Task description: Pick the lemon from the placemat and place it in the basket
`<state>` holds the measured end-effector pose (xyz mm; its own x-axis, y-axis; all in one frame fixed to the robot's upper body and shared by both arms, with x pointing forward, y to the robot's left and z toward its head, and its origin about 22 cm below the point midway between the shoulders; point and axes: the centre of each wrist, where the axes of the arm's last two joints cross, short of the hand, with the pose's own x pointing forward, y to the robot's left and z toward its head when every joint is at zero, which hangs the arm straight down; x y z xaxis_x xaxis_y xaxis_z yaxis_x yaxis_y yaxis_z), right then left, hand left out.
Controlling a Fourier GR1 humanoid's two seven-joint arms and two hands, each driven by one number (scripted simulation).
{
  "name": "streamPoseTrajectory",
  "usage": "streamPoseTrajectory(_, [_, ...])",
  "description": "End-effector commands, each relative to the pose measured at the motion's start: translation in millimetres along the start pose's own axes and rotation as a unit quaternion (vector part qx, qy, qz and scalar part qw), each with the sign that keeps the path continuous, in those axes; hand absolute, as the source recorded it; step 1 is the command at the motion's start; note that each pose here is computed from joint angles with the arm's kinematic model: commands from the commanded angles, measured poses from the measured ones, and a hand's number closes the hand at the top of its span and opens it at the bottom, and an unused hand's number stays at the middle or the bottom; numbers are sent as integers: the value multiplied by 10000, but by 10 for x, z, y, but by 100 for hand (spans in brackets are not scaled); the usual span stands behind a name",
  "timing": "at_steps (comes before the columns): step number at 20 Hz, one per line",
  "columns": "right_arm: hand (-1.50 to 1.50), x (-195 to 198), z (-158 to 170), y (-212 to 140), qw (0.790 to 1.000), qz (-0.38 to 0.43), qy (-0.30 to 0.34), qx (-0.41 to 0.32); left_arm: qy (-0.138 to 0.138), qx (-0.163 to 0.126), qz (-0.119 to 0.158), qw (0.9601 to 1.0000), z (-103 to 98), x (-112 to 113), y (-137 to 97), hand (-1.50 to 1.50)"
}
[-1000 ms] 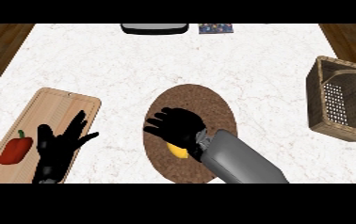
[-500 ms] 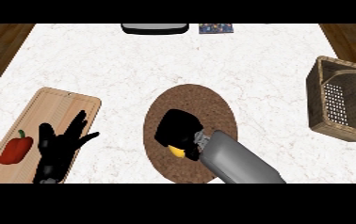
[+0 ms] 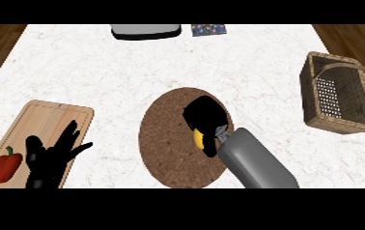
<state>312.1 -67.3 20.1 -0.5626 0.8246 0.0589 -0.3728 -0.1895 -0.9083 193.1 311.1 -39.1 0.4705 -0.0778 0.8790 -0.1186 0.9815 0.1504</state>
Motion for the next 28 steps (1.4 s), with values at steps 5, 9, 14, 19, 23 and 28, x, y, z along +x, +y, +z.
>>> streamPoseTrajectory(5, [150,-225,317,-286,9404,-1305,3060,-712,455,-14,-16,9990,122,-264,-14,0])
streamPoseTrajectory(9, [150,-74,670,-622,9026,-2171,3240,-1819,392,-78,-82,9992,21,-90,-37,0])
streamPoseTrajectory(14, [150,-35,1248,-1348,7908,-3811,2500,-4085,425,-160,30,9990,67,-154,-144,0])
streamPoseTrajectory(19, [150,176,1851,-1793,7288,-3906,2801,-4877,386,-155,-47,9991,29,-91,-31,0])
streamPoseTrajectory(23, [150,93,2149,-1974,7038,-3671,3409,-5036,472,-295,-116,9984,29,-116,35,0])
streamPoseTrajectory(28, [150,46,2496,-2275,6745,-3657,3524,-5358,509,-218,-82,9984,4,-164,-64,0])
